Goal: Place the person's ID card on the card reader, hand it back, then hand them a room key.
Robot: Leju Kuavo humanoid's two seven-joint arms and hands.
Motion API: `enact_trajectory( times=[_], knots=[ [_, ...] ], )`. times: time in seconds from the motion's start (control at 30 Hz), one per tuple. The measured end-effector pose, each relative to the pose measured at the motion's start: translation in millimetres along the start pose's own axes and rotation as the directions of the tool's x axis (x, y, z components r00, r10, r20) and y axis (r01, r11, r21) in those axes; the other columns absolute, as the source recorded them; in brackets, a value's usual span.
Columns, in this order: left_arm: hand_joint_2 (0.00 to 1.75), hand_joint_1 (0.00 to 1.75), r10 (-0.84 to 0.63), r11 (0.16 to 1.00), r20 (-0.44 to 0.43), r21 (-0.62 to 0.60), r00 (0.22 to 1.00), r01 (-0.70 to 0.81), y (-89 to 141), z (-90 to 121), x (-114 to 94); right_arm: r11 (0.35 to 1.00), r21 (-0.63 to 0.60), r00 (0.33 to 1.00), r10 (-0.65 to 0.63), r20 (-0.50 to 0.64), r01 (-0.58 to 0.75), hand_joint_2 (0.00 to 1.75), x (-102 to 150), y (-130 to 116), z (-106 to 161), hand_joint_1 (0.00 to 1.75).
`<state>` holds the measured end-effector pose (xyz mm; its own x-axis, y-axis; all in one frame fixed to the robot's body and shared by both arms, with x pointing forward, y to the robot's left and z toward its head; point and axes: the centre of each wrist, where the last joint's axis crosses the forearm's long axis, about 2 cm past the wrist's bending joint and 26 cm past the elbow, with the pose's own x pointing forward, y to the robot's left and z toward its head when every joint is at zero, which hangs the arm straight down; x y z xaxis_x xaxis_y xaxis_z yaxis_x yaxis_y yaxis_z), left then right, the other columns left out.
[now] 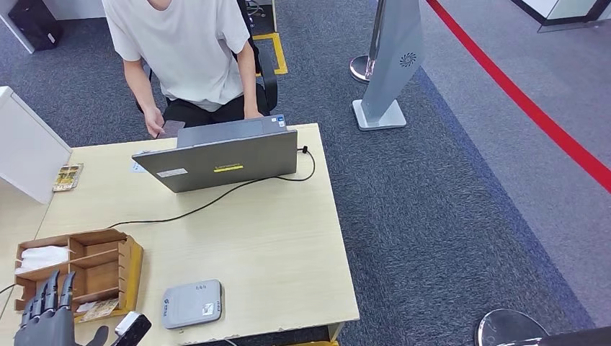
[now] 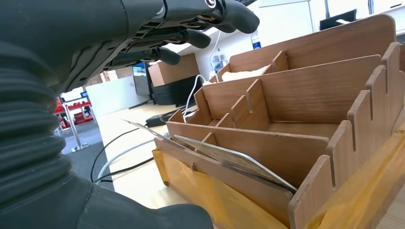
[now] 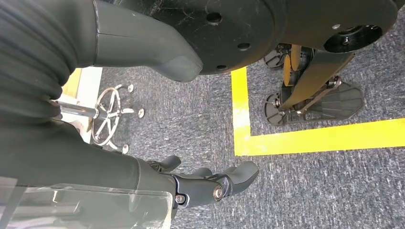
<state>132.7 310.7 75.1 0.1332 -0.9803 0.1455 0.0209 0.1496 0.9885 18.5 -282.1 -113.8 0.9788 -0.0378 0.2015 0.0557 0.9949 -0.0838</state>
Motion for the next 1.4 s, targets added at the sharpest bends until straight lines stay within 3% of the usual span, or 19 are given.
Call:
enact_trajectory(
  times=[0.23,0.37,0.73,1.23,1.4],
  knots=[
    [1.75,0.0,0.008,1.0,0.0,-0.003,1.0,-0.008,-0.2,-0.2,1.9,1.0,0.0,1.0,0.0,0.0,0.0,1.75,0.0,0.0,0.0,0.0],
    [1.75,1.75,0.009,1.0,-0.001,-0.007,1.0,-0.009,-0.3,-0.3,2.0,1.0,0.0,1.0,0.001,0.0,-0.001,1.75,0.0,0.0,0.0,0.0],
    [1.75,1.75,0.028,0.996,-0.016,-0.088,0.999,-0.03,-1.1,-0.9,-0.2,1.0,0.001,1.0,0.001,0.0,-0.001,1.75,0.1,0.0,0.0,0.0],
    [1.75,1.75,0.045,0.994,-0.016,-0.103,0.999,-0.046,1.6,-4.7,-1.7,1.0,0.0,1.0,-0.002,0.0,0.002,1.75,0.2,0.0,0.0,0.0],
    [1.75,1.75,0.03,0.998,-0.004,-0.057,1.0,-0.03,3.7,-4.9,-0.8,1.0,-0.001,1.0,-0.001,0.0,0.001,1.75,0.1,-0.1,0.0,0.0]
  ],
)
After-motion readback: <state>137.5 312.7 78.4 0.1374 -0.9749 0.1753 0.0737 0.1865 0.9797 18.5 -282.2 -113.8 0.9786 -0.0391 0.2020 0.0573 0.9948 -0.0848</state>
